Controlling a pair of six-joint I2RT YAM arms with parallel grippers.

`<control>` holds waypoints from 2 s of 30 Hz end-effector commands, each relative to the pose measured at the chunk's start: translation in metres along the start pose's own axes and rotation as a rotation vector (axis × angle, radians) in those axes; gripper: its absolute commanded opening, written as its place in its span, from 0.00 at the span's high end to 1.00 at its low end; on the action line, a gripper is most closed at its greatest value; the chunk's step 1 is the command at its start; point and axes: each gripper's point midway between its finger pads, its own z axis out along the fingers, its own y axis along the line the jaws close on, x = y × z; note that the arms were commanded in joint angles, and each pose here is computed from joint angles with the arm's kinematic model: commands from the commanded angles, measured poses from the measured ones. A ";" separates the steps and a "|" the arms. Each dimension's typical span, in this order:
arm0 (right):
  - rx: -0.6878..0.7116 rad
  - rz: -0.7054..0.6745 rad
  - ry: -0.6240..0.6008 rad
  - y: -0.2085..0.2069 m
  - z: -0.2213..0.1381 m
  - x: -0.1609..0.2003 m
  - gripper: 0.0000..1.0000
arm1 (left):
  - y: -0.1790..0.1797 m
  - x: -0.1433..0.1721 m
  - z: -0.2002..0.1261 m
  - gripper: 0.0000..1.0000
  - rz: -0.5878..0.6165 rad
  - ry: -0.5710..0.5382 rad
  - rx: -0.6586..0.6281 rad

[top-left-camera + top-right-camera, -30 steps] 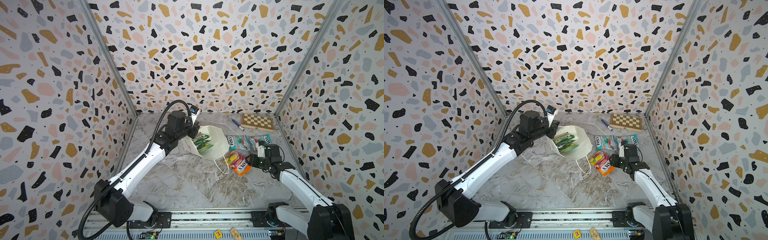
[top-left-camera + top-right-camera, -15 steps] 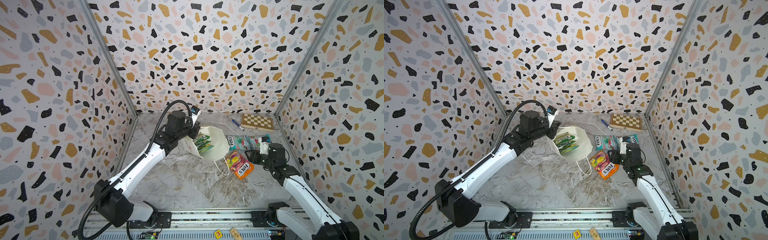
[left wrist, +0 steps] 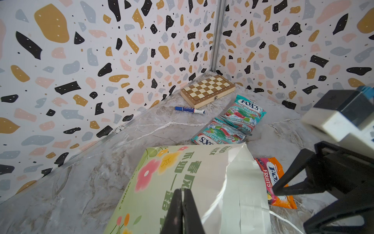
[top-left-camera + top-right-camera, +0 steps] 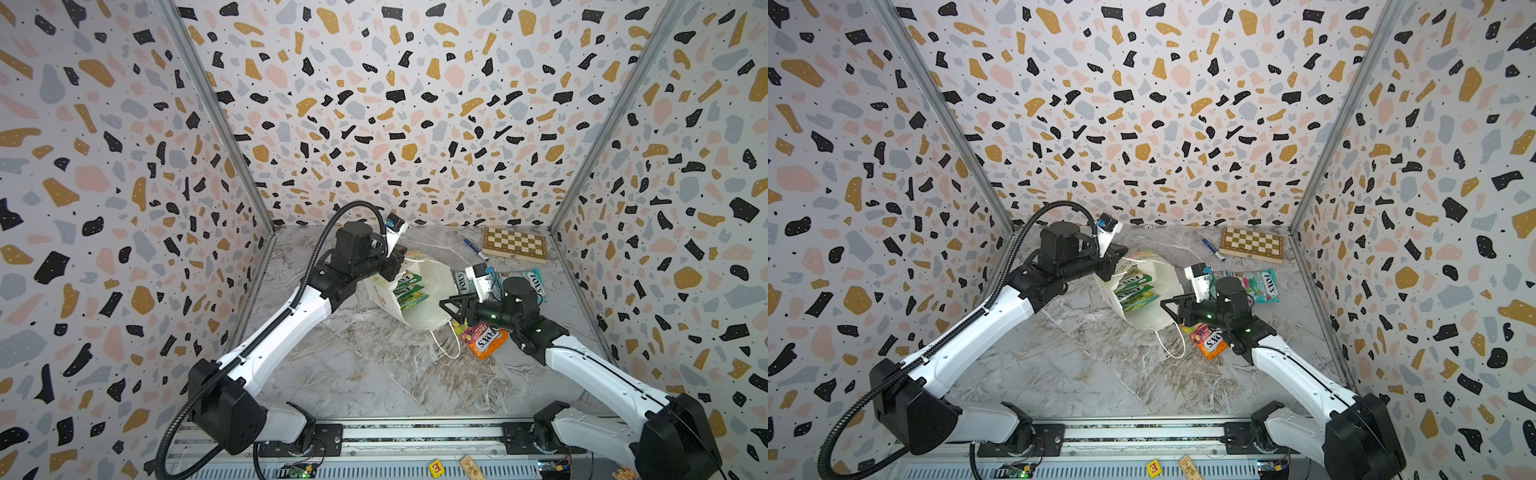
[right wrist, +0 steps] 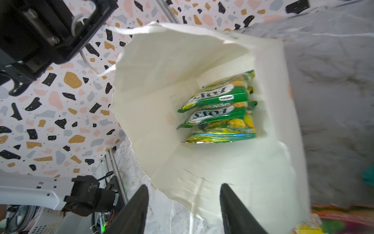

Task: Take the snacks out of the paper bag
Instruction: Place the snack at the middle-right of the table, then pick up the snack from the paper bag.

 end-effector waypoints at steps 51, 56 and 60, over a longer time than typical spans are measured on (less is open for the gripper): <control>0.004 0.490 -0.148 -0.028 0.125 -0.039 0.48 | -0.017 -0.037 -0.016 1.00 -0.006 -0.127 0.051; 0.024 0.511 -0.154 -0.041 0.133 -0.043 0.49 | -0.020 -0.038 -0.016 1.00 -0.002 -0.129 0.067; 0.046 0.536 -0.153 -0.055 0.138 -0.041 0.49 | -0.022 -0.040 -0.017 1.00 0.001 -0.135 0.078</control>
